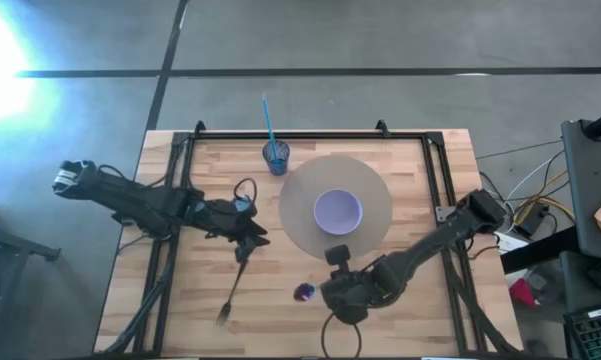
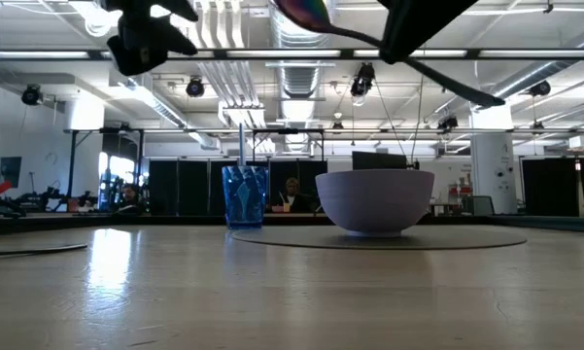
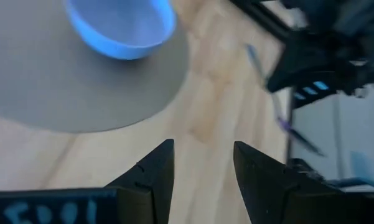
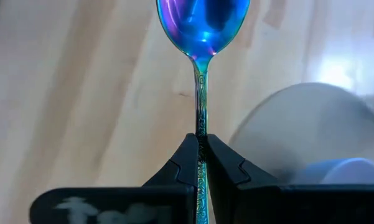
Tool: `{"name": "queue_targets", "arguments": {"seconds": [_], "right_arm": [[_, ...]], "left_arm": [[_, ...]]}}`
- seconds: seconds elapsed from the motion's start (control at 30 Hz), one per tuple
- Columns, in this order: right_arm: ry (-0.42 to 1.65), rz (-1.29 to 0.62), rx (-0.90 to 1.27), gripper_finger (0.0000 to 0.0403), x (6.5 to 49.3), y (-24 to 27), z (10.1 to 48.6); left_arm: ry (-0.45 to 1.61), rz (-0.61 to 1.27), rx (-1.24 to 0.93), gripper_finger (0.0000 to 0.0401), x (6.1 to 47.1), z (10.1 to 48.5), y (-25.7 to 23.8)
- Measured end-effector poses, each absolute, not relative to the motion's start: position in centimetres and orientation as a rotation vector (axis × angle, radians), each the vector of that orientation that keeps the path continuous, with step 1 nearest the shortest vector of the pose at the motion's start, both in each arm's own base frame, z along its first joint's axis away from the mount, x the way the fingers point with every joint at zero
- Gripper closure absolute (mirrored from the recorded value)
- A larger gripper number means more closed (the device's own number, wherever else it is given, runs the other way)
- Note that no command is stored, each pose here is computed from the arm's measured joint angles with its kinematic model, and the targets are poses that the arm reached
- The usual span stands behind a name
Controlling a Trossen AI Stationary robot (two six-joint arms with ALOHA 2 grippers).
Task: Pick & Place Utensil
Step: Put the blue spoon into the purple bowl
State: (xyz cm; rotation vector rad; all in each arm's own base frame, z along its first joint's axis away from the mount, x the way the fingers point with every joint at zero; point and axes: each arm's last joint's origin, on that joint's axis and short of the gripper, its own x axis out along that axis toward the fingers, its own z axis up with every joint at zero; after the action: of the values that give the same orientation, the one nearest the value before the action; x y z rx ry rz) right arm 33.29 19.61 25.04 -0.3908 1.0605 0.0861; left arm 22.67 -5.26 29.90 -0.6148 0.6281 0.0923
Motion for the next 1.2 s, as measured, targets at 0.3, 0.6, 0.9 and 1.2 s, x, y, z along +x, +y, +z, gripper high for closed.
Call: {"name": "queue_targets", "arguments": {"seconds": [0.3, 0.6, 0.9, 1.2], "right_arm": [[1.089, 0.126, -0.582, 0.0392, 34.0, 17.7, 25.0], [1.1, 0.092, -0.753, 0.0392, 33.9, 17.2, 25.1], [1.139, 0.069, -0.948, 0.0392, 33.8, 16.1, 25.0], [1.148, 0.029, -1.132, 0.0392, 34.3, 15.1, 25.2]], "left_arm": [[0.595, -0.029, -0.678, 0.0245, 25.6, 29.0, -6.3], [0.634, -0.016, -0.7, 0.0245, 27.4, 27.2, -6.8], [0.592, -0.041, -0.714, 0.0245, 28.7, 26.7, -7.0], [0.557, -0.011, -0.704, 0.0245, 29.0, 26.8, -6.4]]}}
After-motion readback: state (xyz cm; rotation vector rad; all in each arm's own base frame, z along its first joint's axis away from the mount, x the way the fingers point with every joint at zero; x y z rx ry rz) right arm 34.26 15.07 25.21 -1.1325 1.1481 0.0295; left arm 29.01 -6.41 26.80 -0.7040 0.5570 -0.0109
